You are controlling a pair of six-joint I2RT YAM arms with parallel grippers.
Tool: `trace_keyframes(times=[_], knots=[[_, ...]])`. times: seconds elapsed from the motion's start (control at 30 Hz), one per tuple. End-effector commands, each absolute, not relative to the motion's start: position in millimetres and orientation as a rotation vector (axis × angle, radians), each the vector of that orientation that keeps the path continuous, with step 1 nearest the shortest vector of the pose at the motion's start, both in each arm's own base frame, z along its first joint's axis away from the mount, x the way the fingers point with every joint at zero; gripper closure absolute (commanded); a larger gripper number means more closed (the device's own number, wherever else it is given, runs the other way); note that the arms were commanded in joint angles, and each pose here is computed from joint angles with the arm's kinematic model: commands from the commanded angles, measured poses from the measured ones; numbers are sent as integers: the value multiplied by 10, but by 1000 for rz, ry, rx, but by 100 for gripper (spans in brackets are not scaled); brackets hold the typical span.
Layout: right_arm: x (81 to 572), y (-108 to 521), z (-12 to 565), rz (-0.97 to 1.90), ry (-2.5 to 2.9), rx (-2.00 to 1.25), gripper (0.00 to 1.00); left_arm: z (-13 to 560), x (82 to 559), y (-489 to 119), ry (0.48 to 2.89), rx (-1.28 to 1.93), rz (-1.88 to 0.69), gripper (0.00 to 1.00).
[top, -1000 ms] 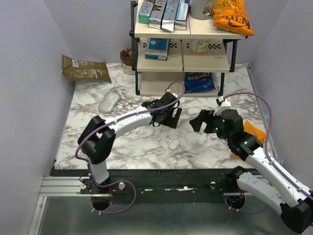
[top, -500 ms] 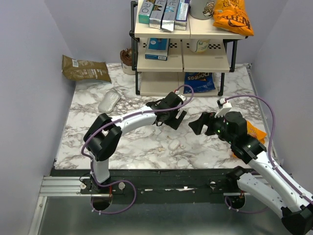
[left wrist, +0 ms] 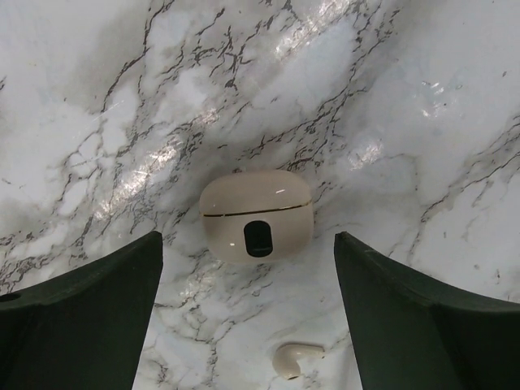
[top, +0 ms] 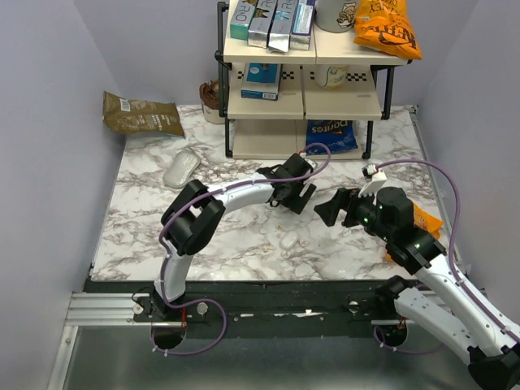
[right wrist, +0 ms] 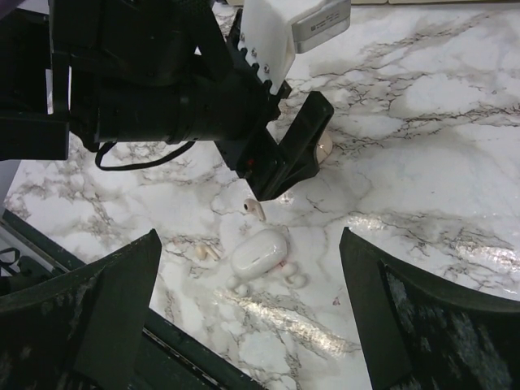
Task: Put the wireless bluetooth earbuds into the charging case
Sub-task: Pick up the charging case from the center of the board.
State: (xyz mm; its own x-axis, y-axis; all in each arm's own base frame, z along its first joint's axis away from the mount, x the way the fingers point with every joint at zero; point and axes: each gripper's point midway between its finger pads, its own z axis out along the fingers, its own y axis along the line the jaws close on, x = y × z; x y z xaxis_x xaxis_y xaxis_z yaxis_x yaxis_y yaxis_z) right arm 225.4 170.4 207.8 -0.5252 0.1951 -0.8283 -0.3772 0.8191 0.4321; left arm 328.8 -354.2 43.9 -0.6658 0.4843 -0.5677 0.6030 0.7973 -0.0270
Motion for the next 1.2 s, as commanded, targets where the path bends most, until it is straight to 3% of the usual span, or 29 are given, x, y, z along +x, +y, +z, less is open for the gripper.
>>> trace_keyframes(times=[0.0,0.57,0.97,1.17], knots=[[2195,1727,2162,745,1998,-155,0,453,3335,-3696,2430,808,-331,10],[2210,1703,2080,720,2021,-148,0,242,3262,-3619,2488,814,-342,13],[2179,1662,2060,711,2021,-135,0,182,3248,-3580,2513,813,-352,25],[2180,1653,2046,706,2023,-131,0,162,3240,-3503,2515,819,-317,25]])
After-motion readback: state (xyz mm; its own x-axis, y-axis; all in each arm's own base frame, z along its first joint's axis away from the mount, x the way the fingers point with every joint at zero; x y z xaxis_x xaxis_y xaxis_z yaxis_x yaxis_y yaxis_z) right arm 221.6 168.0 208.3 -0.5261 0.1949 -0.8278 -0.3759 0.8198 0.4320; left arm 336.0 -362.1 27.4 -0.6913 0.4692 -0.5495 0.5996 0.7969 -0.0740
